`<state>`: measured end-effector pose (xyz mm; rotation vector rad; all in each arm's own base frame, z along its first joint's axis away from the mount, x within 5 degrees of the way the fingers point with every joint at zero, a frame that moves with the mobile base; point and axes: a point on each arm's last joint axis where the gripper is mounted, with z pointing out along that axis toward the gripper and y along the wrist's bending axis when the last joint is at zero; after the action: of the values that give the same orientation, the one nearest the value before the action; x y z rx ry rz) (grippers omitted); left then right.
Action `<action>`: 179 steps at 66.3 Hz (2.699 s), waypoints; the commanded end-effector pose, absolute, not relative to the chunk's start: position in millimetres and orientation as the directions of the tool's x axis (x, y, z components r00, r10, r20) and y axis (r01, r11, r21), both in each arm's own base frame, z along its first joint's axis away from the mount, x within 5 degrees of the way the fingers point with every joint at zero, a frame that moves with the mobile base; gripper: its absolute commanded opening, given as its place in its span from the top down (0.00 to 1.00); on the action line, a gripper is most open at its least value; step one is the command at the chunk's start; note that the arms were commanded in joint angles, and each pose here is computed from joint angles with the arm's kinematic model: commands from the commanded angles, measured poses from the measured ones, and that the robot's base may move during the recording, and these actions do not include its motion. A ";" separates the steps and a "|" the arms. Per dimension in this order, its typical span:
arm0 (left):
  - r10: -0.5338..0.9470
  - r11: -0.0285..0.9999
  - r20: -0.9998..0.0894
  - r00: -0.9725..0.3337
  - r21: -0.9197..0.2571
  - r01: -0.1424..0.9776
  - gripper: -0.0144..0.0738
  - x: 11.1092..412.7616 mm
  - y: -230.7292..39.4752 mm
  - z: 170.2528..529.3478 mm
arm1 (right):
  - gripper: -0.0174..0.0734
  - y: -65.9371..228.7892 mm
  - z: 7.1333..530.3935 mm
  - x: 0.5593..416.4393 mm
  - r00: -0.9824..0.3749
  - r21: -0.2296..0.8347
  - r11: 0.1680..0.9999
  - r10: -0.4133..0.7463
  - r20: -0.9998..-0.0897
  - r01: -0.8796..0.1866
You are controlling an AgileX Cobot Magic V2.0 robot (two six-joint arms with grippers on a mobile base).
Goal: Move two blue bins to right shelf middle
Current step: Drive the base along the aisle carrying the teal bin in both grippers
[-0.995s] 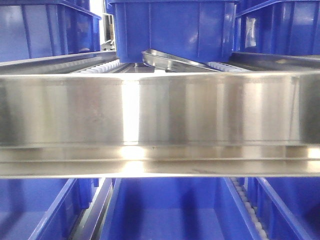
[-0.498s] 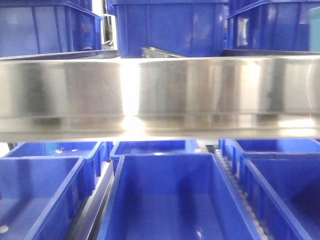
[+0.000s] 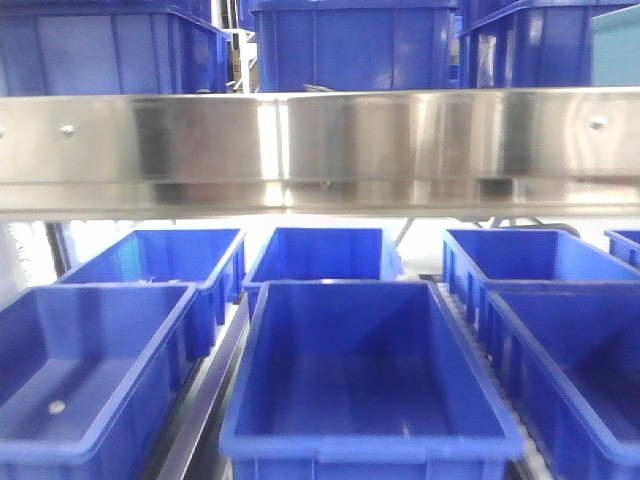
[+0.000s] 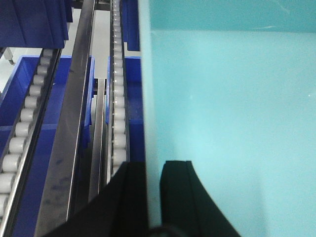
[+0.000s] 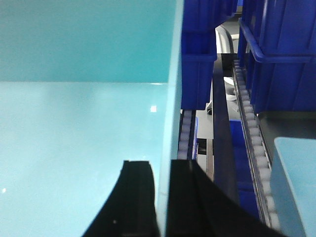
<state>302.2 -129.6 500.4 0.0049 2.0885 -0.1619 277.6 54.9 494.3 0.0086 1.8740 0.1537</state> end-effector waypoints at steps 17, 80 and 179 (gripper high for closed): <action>-0.072 0.991 -0.892 -0.446 -0.114 0.068 0.96 296.3 -123.0 513.1 | 0.99 53.0 507.5 273.3 -0.222 0.086 0.993 0.065 -0.973 -0.084; -0.072 0.991 -0.892 -0.446 -0.114 0.068 0.96 296.3 -123.0 513.1 | 0.99 53.0 507.5 273.3 -0.222 0.086 0.993 0.065 -0.973 -0.084; -0.070 0.992 -0.893 -0.445 -0.110 0.066 0.96 296.4 -122.7 513.2 | 0.99 53.0 507.5 273.3 -0.222 0.086 0.993 0.065 -0.973 -0.084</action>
<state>299.8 -128.1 503.0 0.0034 2.0804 -0.1634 277.8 55.1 494.9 0.0076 1.8665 0.1556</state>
